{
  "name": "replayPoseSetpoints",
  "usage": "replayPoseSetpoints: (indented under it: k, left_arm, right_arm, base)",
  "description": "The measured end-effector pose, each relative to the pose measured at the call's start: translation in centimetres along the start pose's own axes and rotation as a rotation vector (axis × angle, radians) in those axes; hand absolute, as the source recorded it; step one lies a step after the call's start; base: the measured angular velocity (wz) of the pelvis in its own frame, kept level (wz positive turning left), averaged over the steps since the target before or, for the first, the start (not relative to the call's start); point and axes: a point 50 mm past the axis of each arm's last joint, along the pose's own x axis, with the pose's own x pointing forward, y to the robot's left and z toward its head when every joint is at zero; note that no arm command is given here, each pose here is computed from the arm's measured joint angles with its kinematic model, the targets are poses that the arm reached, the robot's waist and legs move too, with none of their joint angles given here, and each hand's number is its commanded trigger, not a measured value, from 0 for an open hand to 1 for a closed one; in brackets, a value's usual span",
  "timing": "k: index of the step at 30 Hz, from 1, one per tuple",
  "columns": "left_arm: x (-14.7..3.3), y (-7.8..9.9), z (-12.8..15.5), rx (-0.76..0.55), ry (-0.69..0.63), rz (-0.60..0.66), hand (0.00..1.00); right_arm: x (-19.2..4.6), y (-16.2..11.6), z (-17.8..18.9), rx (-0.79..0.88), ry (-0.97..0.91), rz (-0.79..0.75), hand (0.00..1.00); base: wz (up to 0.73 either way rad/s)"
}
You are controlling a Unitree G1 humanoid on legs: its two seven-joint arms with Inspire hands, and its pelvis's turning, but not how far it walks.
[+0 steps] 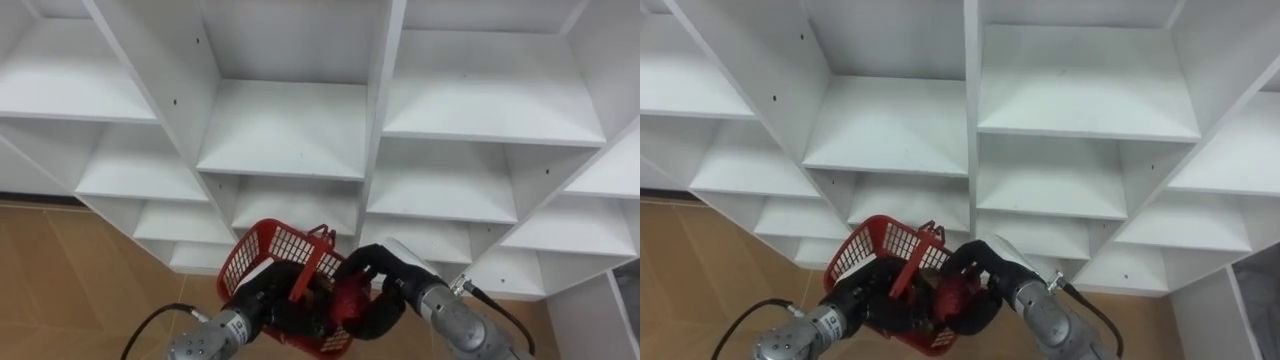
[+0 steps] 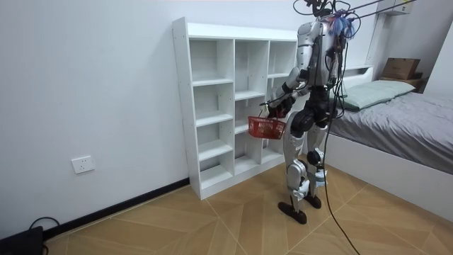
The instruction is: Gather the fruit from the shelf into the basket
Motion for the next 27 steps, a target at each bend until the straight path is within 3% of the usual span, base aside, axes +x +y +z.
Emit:
replayPoseSetpoints:
  k: [4, 5, 6, 7, 12, 20, 27]
  left_arm:
    - [0.0, -0.1, 0.0, 0.007, 0.001, -0.001, 1.00]
    - [0.0, -0.1, 0.0, 0.008, 0.001, -0.001, 1.00]
    - [0.0, -0.1, 0.0, 0.008, 0.001, -0.002, 1.00]
    - [0.1, -0.1, 0.0, 0.008, 0.001, -0.002, 1.00]
    - [0.1, -0.2, 0.1, 0.008, -0.003, -0.003, 1.00]
    - [1.1, -1.8, 1.1, -0.006, -0.033, -0.053, 1.00]
    - [1.3, -1.6, 1.5, -0.004, -0.045, -0.057, 1.00]
  right_arm:
    - [0.1, -0.1, 0.0, -0.002, 0.002, 0.001, 1.00]
    - [0.1, -0.1, 0.0, -0.002, 0.002, 0.002, 0.61]
    - [0.1, -0.1, 0.0, -0.003, 0.002, 0.004, 0.47]
    - [0.2, -0.2, 0.1, -0.005, 0.001, 0.008, 0.00]
    - [0.6, -0.4, 0.4, -0.005, -0.001, 0.009, 0.00]
    - [1.1, 0.6, 1.7, 0.006, -0.045, 0.019, 0.00]
    - [1.1, 0.5, 1.8, 0.000, -0.056, -0.005, 0.00]
  base:
    - [0.00]
    - [0.00]
    - [0.00]
    - [0.00]
    - [0.00]
    - [0.00]
    - [0.00]
